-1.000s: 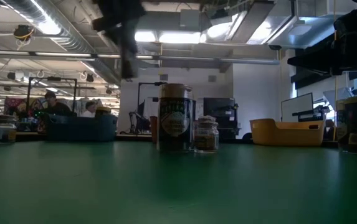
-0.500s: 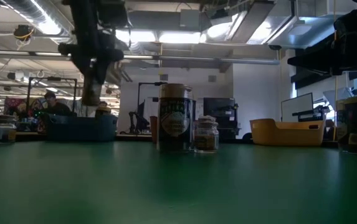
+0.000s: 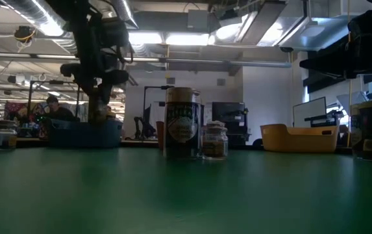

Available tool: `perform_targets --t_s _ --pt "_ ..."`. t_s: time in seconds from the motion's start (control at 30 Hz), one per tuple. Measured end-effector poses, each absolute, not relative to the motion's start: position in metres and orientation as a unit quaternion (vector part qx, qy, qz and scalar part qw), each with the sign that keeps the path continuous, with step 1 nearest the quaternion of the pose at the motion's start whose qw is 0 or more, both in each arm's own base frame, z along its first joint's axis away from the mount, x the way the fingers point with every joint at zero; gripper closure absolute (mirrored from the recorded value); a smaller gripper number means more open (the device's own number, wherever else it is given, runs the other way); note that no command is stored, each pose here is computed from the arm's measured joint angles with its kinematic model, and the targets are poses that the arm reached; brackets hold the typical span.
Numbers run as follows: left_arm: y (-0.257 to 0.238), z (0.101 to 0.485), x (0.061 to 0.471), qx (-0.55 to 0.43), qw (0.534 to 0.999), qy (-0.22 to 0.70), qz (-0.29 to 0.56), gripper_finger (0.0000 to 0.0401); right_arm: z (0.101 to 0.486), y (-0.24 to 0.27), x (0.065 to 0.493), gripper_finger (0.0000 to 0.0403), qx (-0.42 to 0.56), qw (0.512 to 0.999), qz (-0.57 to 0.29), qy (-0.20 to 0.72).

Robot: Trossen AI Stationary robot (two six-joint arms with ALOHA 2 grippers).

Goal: Sort spices by type
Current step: Put the yellow seasoning bottle into the blue bin

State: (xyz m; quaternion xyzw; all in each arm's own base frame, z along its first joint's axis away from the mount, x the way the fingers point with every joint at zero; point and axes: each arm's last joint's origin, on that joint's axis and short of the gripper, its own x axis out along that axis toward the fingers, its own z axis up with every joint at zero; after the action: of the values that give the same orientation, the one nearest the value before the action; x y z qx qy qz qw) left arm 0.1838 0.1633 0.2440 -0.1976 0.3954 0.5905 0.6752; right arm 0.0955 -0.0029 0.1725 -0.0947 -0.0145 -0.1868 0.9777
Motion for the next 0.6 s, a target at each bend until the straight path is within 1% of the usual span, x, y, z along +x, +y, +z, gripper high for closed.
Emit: perform_targets --t_s 0.13,0.43,0.6 --pt "0.164 0.235 0.184 -0.198 0.676 0.393 0.591 0.0180 0.173 -0.003 0.096 0.0391 -0.095 0.978 -0.187 -0.015" --pt "0.166 0.216 0.185 -0.196 0.695 0.364 0.589 0.0180 0.173 -0.003 0.096 0.0391 -0.095 0.978 -0.186 -0.015" --pt "0.163 0.201 0.182 -0.201 0.695 0.361 0.588 0.0180 0.172 -0.003 0.096 0.0391 -0.095 0.978 -0.186 -0.014"
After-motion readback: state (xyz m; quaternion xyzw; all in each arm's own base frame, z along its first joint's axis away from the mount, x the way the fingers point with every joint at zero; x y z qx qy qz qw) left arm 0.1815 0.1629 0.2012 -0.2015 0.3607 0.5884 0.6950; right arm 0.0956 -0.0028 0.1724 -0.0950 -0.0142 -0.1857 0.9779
